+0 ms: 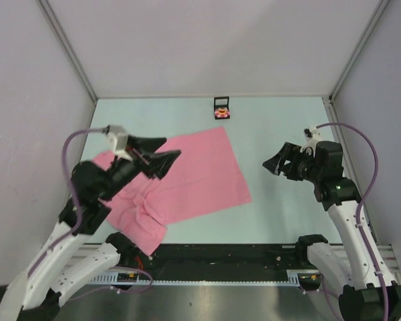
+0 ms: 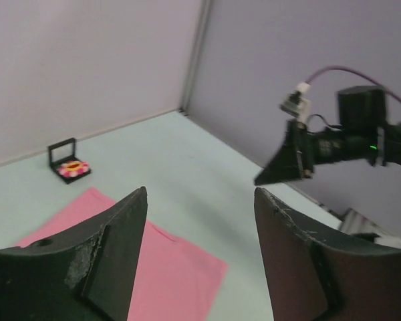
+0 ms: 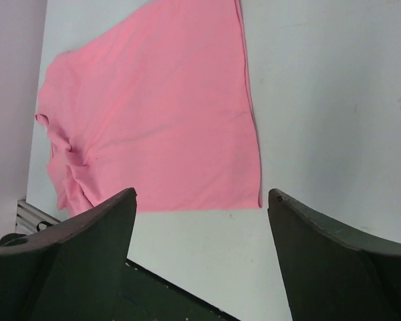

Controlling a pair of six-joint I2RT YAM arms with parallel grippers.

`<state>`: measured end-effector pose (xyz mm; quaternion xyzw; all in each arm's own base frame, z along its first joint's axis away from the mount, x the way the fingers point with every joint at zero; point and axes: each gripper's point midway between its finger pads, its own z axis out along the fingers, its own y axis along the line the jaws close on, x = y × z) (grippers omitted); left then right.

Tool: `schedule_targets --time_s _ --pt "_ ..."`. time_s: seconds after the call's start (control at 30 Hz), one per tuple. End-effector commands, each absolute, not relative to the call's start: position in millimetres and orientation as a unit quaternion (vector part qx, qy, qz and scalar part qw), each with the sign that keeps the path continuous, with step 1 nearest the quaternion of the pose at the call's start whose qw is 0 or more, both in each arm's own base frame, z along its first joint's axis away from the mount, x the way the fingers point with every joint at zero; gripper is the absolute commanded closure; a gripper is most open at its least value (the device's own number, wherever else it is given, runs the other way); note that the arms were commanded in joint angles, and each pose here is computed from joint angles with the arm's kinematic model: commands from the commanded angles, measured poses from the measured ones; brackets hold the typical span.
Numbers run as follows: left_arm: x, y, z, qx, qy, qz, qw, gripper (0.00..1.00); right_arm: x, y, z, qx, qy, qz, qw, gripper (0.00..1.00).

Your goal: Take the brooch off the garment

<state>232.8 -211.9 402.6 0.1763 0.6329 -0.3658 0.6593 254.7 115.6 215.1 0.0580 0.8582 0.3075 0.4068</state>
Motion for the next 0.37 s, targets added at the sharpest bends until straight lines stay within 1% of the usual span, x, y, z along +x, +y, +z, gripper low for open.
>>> schedule_targets --time_s 0.0,0.03,0.1,0.13,0.2,0.27,0.33 --pt "167.6 -207.9 352.8 0.168 0.654 -0.466 0.572 0.3 244.0 114.3 231.3 0.017 0.848 0.3 0.436 0.14" --pt "150.3 -193.2 366.0 0.162 0.626 -0.474 0.597 0.29 242.8 112.9 233.3 0.018 0.846 0.297 0.442 0.08" --pt "144.4 -184.0 358.9 0.145 0.619 -0.477 0.607 0.28 240.5 113.6 244.7 0.017 0.834 0.304 0.46 0.06" --pt "137.1 -178.0 362.3 0.144 0.606 -0.48 0.618 0.28 239.7 114.6 248.7 0.018 0.83 0.309 0.465 0.02" --pt "134.9 -175.7 354.7 0.143 0.611 -0.478 0.615 0.28 235.6 119.2 263.3 0.017 0.813 0.329 0.48 0.0" --pt "134.3 -174.4 350.1 0.138 0.62 -0.476 0.608 0.28 229.5 127.8 277.1 -0.001 0.797 0.346 0.496 0.0" --pt "129.8 -178.7 347.0 0.15 0.621 -0.485 0.597 0.28 225.2 124.6 291.9 0.011 0.781 0.344 0.522 0.0"
